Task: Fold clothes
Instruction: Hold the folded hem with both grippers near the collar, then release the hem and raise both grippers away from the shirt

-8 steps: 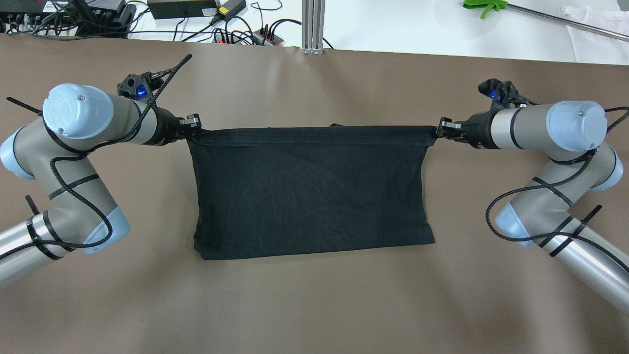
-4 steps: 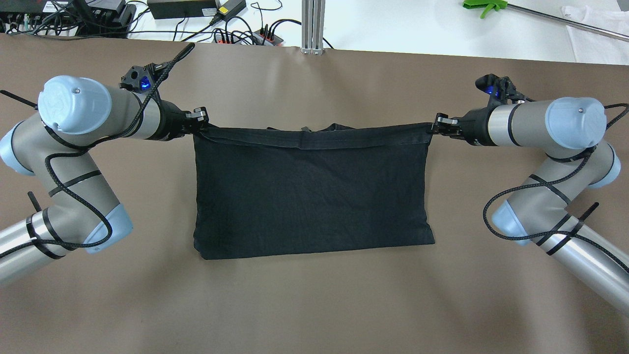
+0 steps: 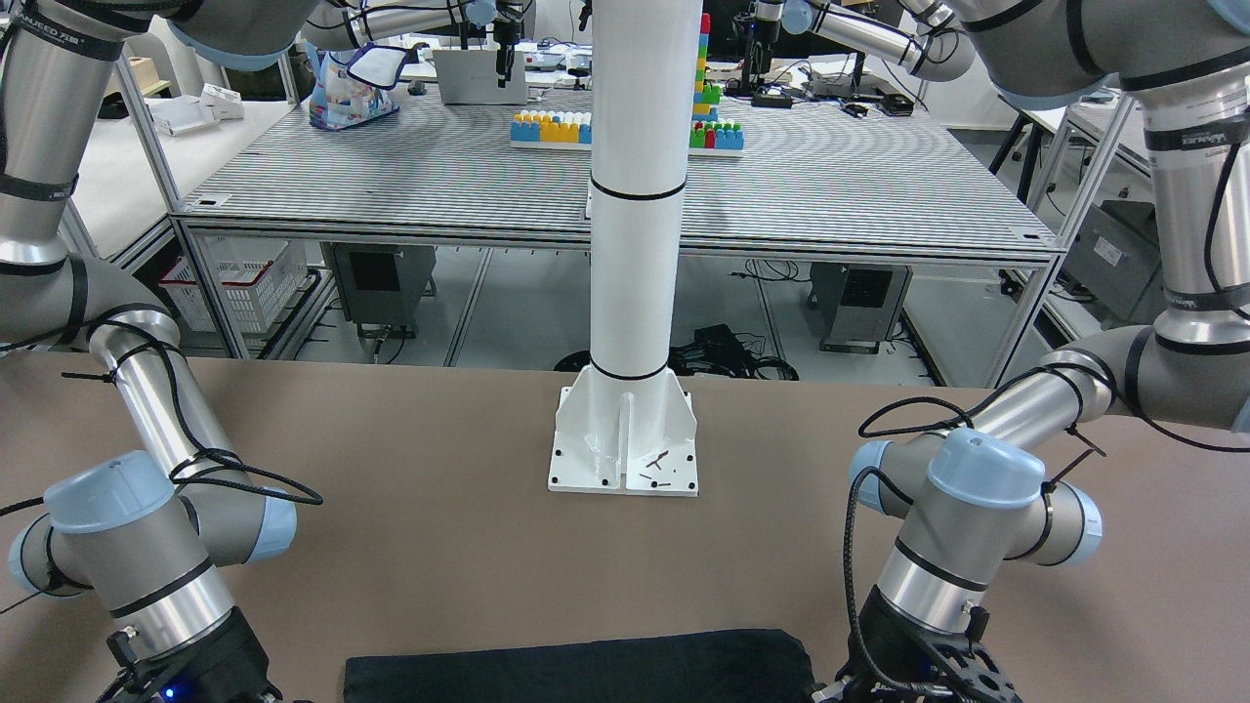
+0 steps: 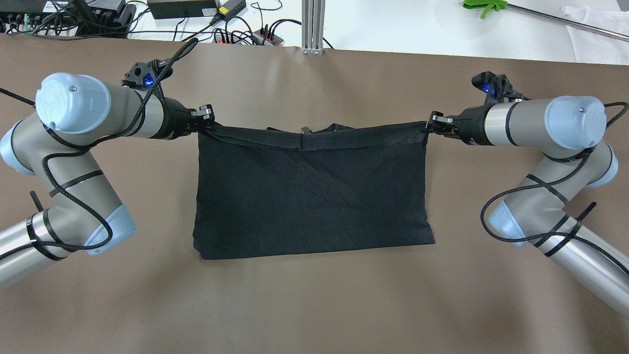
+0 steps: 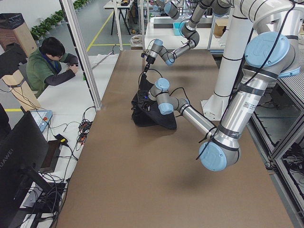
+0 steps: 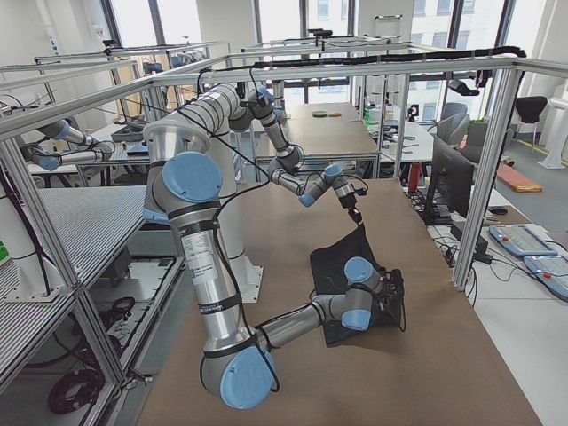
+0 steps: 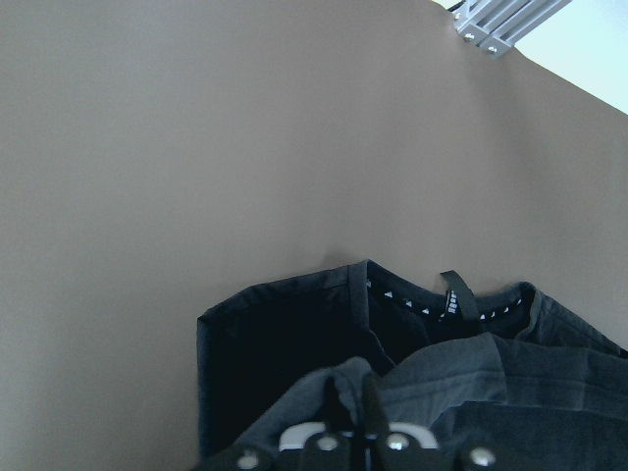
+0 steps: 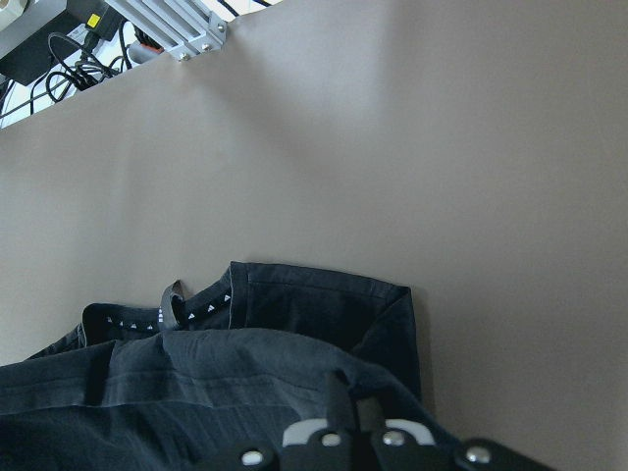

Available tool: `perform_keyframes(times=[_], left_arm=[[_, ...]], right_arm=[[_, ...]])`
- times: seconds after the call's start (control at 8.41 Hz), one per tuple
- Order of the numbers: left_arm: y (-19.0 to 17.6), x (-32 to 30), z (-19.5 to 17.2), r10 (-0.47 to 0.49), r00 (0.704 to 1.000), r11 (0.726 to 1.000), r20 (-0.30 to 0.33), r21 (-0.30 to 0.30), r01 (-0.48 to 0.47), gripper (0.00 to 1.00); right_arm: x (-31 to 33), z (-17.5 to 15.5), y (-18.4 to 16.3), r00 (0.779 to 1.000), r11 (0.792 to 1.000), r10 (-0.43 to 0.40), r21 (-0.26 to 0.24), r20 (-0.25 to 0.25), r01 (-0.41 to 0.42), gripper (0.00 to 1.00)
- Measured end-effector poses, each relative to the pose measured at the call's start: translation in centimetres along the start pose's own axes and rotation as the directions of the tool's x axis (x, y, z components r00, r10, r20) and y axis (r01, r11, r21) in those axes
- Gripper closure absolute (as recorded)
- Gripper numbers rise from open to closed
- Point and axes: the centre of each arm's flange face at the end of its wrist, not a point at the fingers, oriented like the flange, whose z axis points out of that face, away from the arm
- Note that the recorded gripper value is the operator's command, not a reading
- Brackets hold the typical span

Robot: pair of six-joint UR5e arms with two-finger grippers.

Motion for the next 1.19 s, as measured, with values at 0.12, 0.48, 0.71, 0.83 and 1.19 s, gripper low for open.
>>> perform_keyframes(times=[0.12, 0.48, 0.71, 0.83, 1.19], left_arm=[[0.0, 0.0, 0.1, 0.0, 1.0, 1.0, 0.0, 0.0, 0.0, 0.07], [0.0, -0.3, 0.5, 0.004, 1.0, 1.0, 0.009, 0.02, -0.004, 0.0], [-0.1, -0.6, 0.7, 0.006, 1.0, 0.999, 0.017, 0.039, -0.006, 0.0], [-0.2, -0.7, 0.7, 0.008, 1.0, 0.999, 0.019, 0.051, -0.009, 0.0], [-0.5, -0.4, 0.5, 0.011, 1.0, 0.996, 0.022, 0.086, -0.013, 0.0]], right_arm=[[0.0, 0.1, 0.1, 1.0, 1.0, 0.0, -0.001, -0.001, 0.0, 0.08], [0.6, 0.6, 0.3, 1.0, 1.0, 0.006, 0.006, -0.026, -0.006, 0.07], [1.1, 0.9, 0.2, 0.998, 1.0, 0.016, 0.004, -0.057, -0.015, 0.07], [1.1, 0.9, 0.1, 0.998, 1.0, 0.022, 0.003, -0.066, -0.022, 0.07], [2.1, 0.7, 1.0, 0.993, 0.996, 0.082, -0.018, -0.079, -0.084, 0.07]])
